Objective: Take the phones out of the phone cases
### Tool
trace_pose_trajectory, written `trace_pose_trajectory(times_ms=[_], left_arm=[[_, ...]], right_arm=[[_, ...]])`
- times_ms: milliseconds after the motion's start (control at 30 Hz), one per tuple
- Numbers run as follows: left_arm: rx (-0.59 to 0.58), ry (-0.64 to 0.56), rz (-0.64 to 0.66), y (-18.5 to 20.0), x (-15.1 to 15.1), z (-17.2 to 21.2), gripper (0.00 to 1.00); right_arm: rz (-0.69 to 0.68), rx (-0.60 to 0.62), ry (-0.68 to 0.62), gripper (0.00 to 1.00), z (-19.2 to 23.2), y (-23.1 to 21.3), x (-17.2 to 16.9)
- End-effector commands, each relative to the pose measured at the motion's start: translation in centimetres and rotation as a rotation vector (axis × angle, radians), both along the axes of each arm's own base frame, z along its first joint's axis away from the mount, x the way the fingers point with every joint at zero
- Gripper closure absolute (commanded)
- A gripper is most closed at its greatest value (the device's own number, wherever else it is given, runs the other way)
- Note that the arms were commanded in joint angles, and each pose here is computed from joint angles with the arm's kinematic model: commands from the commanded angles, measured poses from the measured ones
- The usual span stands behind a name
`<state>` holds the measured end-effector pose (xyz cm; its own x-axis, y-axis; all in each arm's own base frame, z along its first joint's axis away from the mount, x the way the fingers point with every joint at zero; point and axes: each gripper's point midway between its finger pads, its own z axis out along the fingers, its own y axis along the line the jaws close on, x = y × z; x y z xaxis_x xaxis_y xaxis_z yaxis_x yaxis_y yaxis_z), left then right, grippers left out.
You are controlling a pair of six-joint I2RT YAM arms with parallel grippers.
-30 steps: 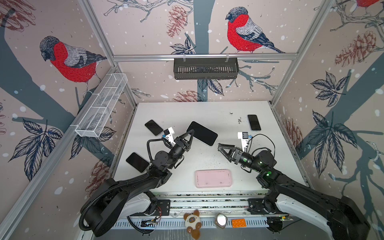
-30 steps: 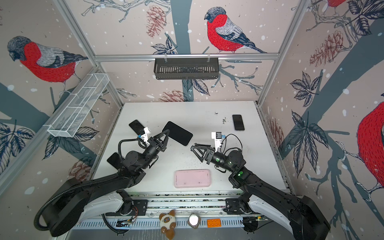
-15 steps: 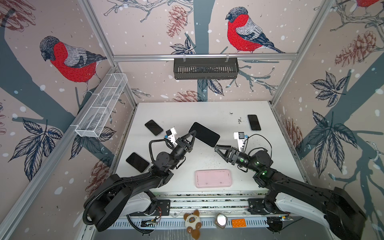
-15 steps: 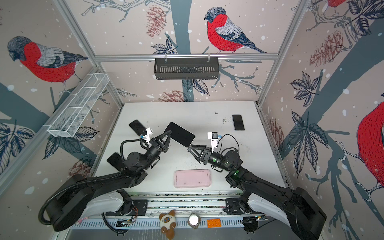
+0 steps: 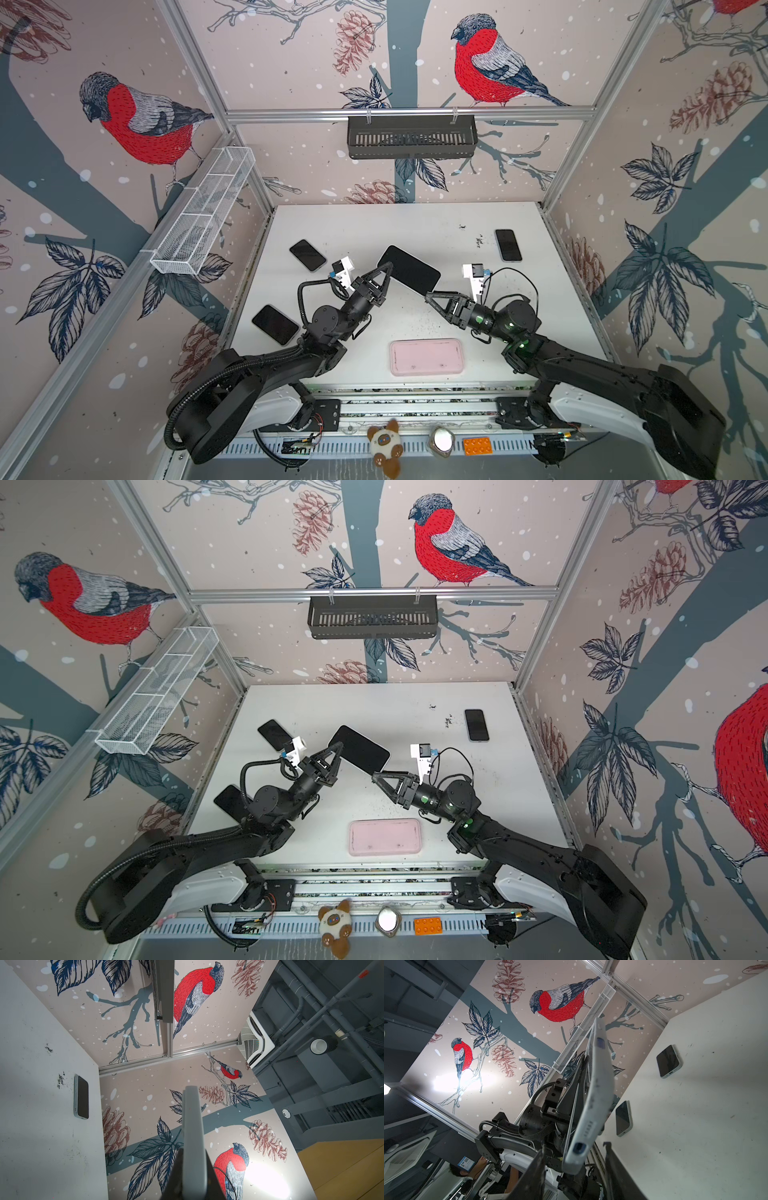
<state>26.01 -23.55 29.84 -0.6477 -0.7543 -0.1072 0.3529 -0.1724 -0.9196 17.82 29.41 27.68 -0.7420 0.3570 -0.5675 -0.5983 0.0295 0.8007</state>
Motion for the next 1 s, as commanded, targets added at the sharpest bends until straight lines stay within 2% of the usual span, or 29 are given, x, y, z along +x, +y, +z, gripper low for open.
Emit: trace_pose_trajectory(times_ms=[0,333,567,733,967], left_arm=[[-0.082,-0.078,-0.012,0.7,-1.0,2.5,1.0],[-0.069,-0.086,-0.016,0.4,-1.3,2.3,1.0],[-0.057,-0.075,-0.018,0.2,-1.3,2.0,1.0],[-0.038,-0.035,-0.027,-0.2,-0.9,1.4,1.0],[0.06,0.09,-0.043,-1.6,0.2,-0.5,1.0]], right_arm=[[-0.003,0.048,-0.036,0.59,1.5,-0.1,-0.1],[-0.004,0.045,-0.022,0.75,1.0,0.0,-0.1],[0.01,0.033,-0.024,0.97,0.5,0.2,-0.3],[0.005,-0.008,-0.064,0.98,-0.3,0.1,-0.7],[-0.057,-0.188,-0.304,0.99,-2.1,0.1,-1.8]])
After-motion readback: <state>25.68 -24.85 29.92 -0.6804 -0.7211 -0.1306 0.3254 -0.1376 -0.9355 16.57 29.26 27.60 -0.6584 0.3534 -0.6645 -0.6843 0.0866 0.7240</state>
